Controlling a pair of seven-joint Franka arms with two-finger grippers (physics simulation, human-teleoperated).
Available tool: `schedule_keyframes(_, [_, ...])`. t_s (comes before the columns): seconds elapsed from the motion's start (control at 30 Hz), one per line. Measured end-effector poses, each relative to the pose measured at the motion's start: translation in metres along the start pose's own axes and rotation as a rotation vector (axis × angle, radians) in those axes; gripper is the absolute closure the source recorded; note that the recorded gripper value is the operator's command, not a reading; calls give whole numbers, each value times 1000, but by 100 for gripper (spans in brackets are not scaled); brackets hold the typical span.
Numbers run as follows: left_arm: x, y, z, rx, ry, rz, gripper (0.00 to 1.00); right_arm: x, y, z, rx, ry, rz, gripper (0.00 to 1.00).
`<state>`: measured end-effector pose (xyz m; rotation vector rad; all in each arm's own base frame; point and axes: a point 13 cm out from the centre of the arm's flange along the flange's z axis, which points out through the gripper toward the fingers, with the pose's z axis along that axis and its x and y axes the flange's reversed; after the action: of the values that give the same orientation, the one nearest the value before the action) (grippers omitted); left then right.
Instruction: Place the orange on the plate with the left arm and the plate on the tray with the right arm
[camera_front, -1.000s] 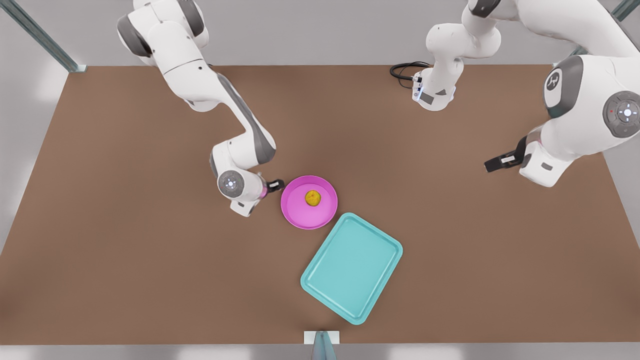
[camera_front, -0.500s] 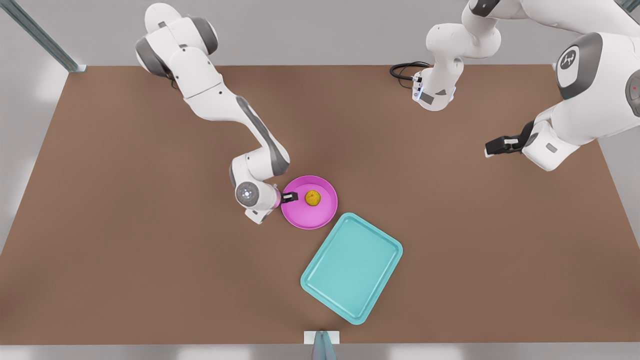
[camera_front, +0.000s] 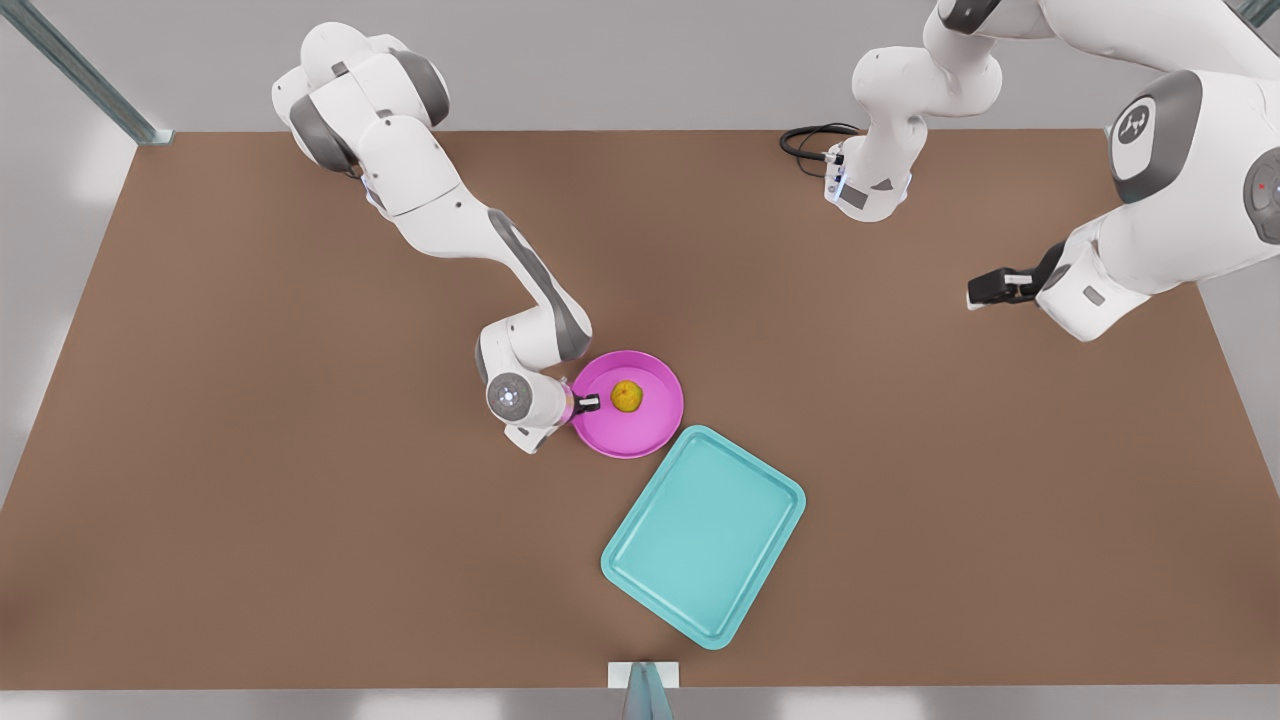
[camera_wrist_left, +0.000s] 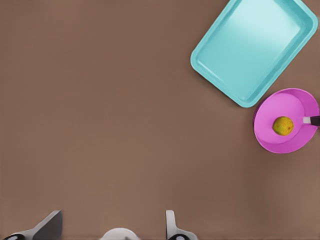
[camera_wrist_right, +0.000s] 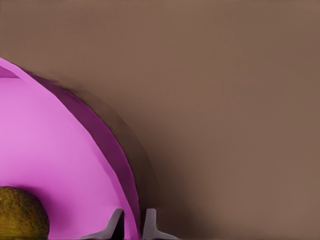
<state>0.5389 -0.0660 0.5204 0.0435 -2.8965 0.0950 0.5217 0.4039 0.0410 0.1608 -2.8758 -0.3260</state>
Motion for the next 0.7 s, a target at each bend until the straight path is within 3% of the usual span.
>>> schedule_keyframes(0.53, [8,-1,-5,0,9,30,0,10,25,-69,-21,-14,-50,79])
schedule_keyframes(0.7, [11,-3,-8,0,6,35,0,-18,42,-124,-60,-88,-66,79])
